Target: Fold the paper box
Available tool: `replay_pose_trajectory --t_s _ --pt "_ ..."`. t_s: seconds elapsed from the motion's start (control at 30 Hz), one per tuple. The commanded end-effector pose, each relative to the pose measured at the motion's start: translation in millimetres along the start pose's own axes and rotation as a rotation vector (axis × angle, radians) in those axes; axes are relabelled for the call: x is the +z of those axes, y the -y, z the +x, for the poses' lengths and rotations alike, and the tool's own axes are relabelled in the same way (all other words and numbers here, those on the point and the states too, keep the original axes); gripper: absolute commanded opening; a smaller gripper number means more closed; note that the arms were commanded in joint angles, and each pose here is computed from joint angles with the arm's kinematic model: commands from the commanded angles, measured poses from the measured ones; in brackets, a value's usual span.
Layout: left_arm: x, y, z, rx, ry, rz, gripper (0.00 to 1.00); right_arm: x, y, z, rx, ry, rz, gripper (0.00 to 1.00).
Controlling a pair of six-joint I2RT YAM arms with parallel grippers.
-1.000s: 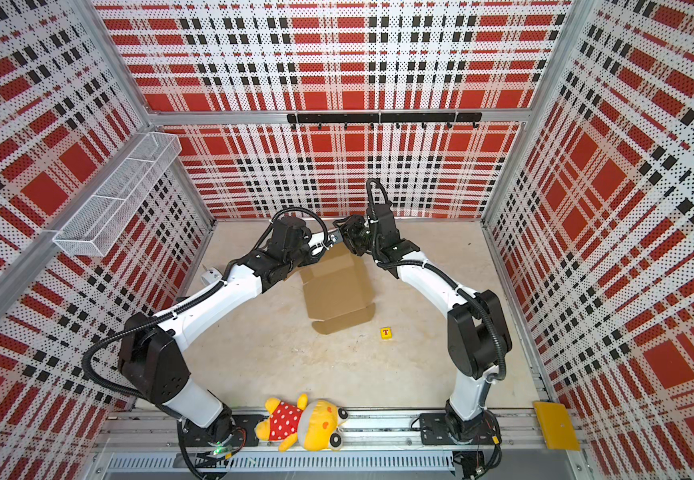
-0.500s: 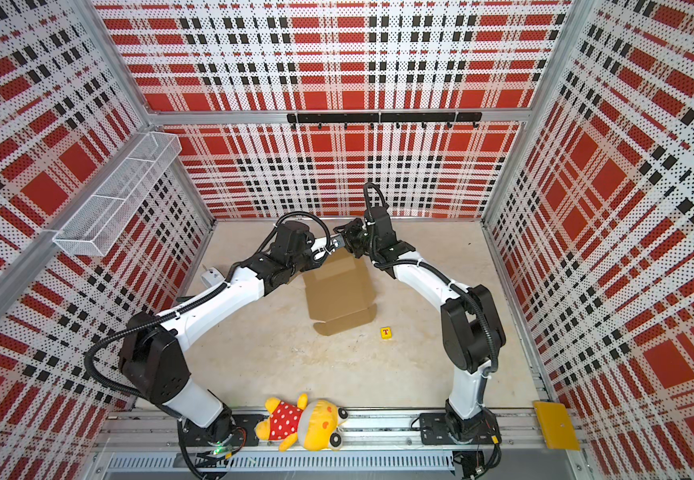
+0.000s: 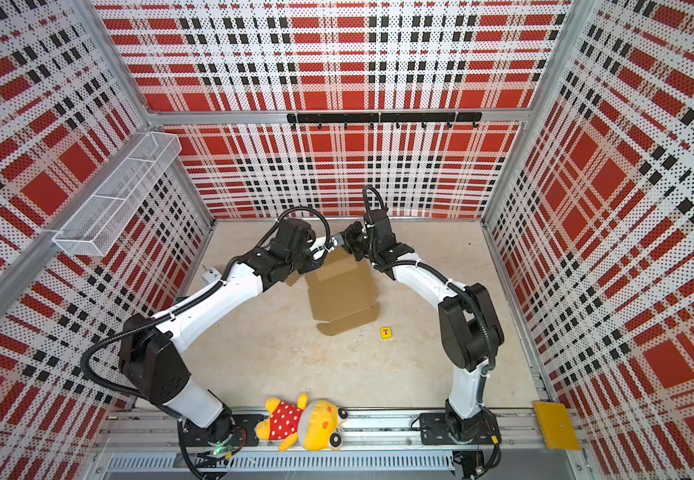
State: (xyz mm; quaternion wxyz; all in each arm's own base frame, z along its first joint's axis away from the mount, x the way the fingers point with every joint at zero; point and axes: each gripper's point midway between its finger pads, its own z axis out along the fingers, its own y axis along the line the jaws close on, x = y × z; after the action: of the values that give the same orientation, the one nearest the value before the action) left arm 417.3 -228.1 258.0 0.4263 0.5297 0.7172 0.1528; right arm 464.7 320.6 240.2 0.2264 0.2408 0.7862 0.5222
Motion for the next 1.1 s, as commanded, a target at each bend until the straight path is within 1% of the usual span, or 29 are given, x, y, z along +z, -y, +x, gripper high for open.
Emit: replay_pose_trajectory --t_s 0.0,0.1,0.2,0.3,0.33,0.4,0.47,0.53,0.6,0.67,0.73,0.83,0.93,1.07 --pt "-61.9 -9.1 1.3 -0.214 0.012 0.095 0.7 -5.3 -8.8 -1.0 -0.039 -0.01 -0.046 0.06" --pt "-84.8 -15.3 6.3 -0.364 0.034 0.154 0.74 -5.5 -8.9 2.2 -0.059 -0.029 -0.05 0.06" --pt "-98.8 -35.1 15.0 -0.532 0.083 0.193 0.75 -4.4 -7.5 9.3 -0.039 -0.071 -0.069 0.06" --pt "-107.2 -65.6 38.7 -0.675 0.104 0.175 0.77 -7.0 -15.4 19.6 -0.033 -0.123 -0.112 0.05" --pt "-107.1 -73.0 46.8 -0.704 0.098 0.162 0.77 -9.0 -18.6 23.1 -0.039 -0.134 -0.118 0.05" --pt "-106.0 -81.6 55.3 -0.73 0.096 0.152 0.77 -15.4 -25.5 27.7 -0.044 -0.147 -0.132 0.05" --pt "-101.9 -81.8 60.5 -0.745 0.086 0.158 0.77 -20.7 -31.6 31.9 -0.047 -0.161 -0.153 0.05" --pt "-94.0 -74.0 62.1 -0.76 0.08 0.197 0.78 -25.8 -35.1 35.1 -0.056 -0.172 -0.167 0.05" --pt "-85.3 -62.8 59.3 -0.779 0.082 0.258 0.78 -25.8 -29.0 34.4 -0.059 -0.173 -0.153 0.05" --pt "-78.4 -55.6 55.1 -0.81 0.089 0.313 0.78 -19.8 -18.3 34.1 -0.039 -0.187 -0.131 0.05" --pt "-69.9 -46.1 53.0 -0.831 0.088 0.368 0.78 -11.7 -13.0 34.1 -0.03 -0.209 -0.138 0.05" --pt "-52.5 -26.8 53.7 -0.852 0.068 0.453 0.79 3.2 -1.6 35.4 -0.057 -0.25 -0.119 0.05" --pt "-33.1 -12.8 57.1 -0.896 0.029 0.507 0.79 15.7 13.7 32.3 -0.053 -0.262 -0.101 0.05" --pt "-18.8 -0.9 61.0 -0.877 0.013 0.522 0.79 25.6 29.7 28.7 -0.101 -0.274 -0.059 0.06"
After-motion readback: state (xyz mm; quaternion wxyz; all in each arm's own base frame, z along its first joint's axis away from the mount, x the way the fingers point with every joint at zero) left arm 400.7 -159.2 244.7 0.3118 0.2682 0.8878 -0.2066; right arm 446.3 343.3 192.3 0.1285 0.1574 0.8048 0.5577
